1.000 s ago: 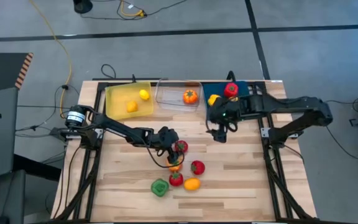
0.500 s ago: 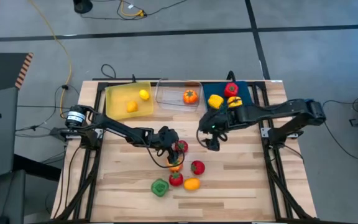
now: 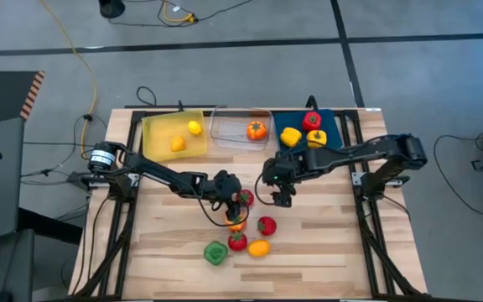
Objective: Sort produce into baskets
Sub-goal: Put the top left red tomato into the transparent bin, then put the right red tomato into the transparent bin
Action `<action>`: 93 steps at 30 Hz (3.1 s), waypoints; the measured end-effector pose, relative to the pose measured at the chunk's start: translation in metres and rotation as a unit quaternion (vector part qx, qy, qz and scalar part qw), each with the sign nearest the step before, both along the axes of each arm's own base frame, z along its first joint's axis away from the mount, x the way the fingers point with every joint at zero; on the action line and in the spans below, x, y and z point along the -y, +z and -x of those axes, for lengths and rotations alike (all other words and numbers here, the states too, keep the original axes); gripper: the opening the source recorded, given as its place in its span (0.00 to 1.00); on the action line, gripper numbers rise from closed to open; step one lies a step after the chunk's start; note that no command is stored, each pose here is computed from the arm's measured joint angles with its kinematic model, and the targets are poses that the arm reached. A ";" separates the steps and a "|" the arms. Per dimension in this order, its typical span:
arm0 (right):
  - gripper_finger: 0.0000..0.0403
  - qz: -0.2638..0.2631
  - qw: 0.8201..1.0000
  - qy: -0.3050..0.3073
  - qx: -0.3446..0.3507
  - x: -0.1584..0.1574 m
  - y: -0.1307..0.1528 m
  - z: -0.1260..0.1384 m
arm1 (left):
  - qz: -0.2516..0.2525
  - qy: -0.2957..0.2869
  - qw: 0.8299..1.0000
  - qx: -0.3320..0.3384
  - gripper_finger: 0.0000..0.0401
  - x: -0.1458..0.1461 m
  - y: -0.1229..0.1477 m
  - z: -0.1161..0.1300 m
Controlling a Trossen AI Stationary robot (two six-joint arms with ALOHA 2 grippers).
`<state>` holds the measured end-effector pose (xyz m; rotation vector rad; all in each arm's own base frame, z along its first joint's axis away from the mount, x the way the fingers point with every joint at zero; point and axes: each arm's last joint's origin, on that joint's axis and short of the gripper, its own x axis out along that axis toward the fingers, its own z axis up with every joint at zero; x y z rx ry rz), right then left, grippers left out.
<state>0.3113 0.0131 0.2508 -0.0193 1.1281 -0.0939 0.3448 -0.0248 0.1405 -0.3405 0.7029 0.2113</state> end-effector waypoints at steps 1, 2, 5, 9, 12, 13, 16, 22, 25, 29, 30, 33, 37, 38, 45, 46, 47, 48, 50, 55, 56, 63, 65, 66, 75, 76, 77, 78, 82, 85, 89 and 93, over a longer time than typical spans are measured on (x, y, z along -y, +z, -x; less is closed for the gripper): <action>0.95 0.000 1.000 0.000 -0.001 0.000 0.000 0.000 | 0.000 0.000 1.000 0.001 0.63 0.000 0.000 0.000; 0.95 0.000 1.000 0.000 0.000 0.000 0.000 0.000 | 0.000 0.001 1.000 0.002 0.63 -0.001 0.000 0.000; 0.95 -0.001 1.000 0.000 0.007 0.000 0.005 0.003 | 0.001 0.005 1.000 0.007 0.63 -0.004 0.006 -0.003; 0.95 -0.001 1.000 0.000 0.020 0.000 0.012 0.007 | -0.014 0.008 0.999 0.038 0.63 -0.016 0.026 -0.009; 0.95 -0.002 0.999 0.000 0.034 0.001 0.020 0.011 | -0.038 0.008 0.997 0.062 0.63 -0.028 0.044 -0.012; 0.95 -0.002 0.999 -0.001 0.037 0.001 0.022 0.013 | -0.045 0.010 0.996 0.071 0.63 -0.034 0.051 -0.012; 0.95 -0.003 0.999 -0.001 0.049 0.001 0.029 0.017 | -0.064 0.026 0.993 0.101 0.63 -0.051 0.073 -0.011; 0.95 -0.005 0.996 -0.001 0.084 0.001 0.042 0.022 | -0.107 0.075 0.985 0.115 0.63 -0.095 0.110 0.000; 0.95 -0.006 0.996 -0.001 0.095 0.001 0.044 0.021 | -0.125 0.122 0.976 0.128 0.63 -0.121 0.124 0.005; 0.95 -0.006 0.995 -0.001 0.099 0.001 0.043 0.020 | -0.140 0.165 0.968 0.130 0.63 -0.152 0.131 0.013; 0.95 -0.006 0.995 0.000 0.099 0.001 0.043 0.020 | -0.145 0.172 0.966 0.127 0.63 -0.159 0.131 0.016; 0.95 -0.006 0.995 0.000 0.099 0.001 0.043 0.020 | -0.144 0.167 0.969 0.109 0.63 -0.178 0.128 0.026; 0.95 -0.005 0.995 0.000 0.099 0.001 0.043 0.020 | -0.121 0.147 0.977 0.092 0.63 -0.198 0.123 0.038; 0.95 -0.005 0.995 0.000 0.100 0.001 0.043 0.020 | -0.118 0.149 0.978 0.088 0.63 -0.202 0.123 0.041; 0.95 -0.006 0.995 0.000 0.102 0.001 0.044 0.019 | -0.102 0.179 0.977 0.061 0.63 -0.217 0.118 0.054; 0.95 -0.006 0.995 0.000 0.102 0.001 0.044 0.019 | -0.100 0.180 0.977 0.056 0.63 -0.218 0.117 0.054; 0.95 -0.006 0.995 0.000 0.102 0.001 0.044 0.019 | -0.100 0.181 0.977 0.055 0.63 -0.219 0.116 0.055; 0.95 -0.006 0.995 0.000 0.102 0.001 0.044 0.019 | -0.100 0.181 0.977 0.053 0.63 -0.219 0.115 0.055; 0.95 -0.006 0.995 0.000 0.102 0.001 0.044 0.019 | -0.101 0.181 0.977 0.047 0.65 -0.220 0.113 0.054; 0.95 -0.006 0.995 0.000 0.102 0.001 0.044 0.019 | -0.095 0.180 0.979 0.025 0.73 -0.221 0.102 0.051; 0.95 -0.006 0.995 0.000 0.102 0.001 0.044 0.019 | -0.095 0.180 0.979 0.021 0.75 -0.221 0.100 0.050; 0.95 -0.006 0.995 -0.001 0.103 0.001 0.044 0.019 | -0.092 0.183 0.979 0.009 0.80 -0.223 0.092 0.049; 0.95 -0.006 0.995 -0.001 0.103 0.001 0.044 0.019 | -0.092 0.184 0.979 0.009 0.80 -0.223 0.092 0.049; 0.95 -0.006 0.995 -0.001 0.104 0.001 0.044 0.019 | -0.092 0.183 0.979 0.009 0.80 -0.223 0.092 0.049; 0.95 -0.006 0.994 0.002 0.106 0.000 0.044 0.019 | -0.100 0.174 0.979 0.039 0.80 -0.221 0.099 0.046; 0.95 -0.006 0.994 0.002 0.106 0.000 0.044 0.019 | -0.102 0.164 0.980 0.044 0.80 -0.220 0.101 0.046; 0.95 -0.006 0.994 0.002 0.106 0.000 0.044 0.019 | -0.104 0.155 0.981 0.048 0.80 -0.219 0.104 0.047; 0.95 -0.006 0.994 0.002 0.106 0.000 0.044 0.019 | -0.106 0.147 0.982 0.051 0.80 -0.218 0.106 0.047; 0.95 -0.006 0.994 0.002 0.106 0.000 0.044 0.019 | -0.107 0.128 0.984 0.068 0.80 -0.211 0.114 0.047; 0.95 -0.006 0.994 -0.001 0.109 0.002 0.044 0.018 | -0.107 0.120 0.984 0.074 0.80 -0.205 0.118 0.046; 0.95 -0.006 0.994 -0.001 0.112 0.002 0.045 0.018 | -0.109 0.109 0.985 0.079 0.80 -0.197 0.124 0.045; 0.95 -0.006 0.994 -0.001 0.112 0.002 0.045 0.018 | -0.118 0.087 0.986 0.078 0.80 -0.185 0.130 0.046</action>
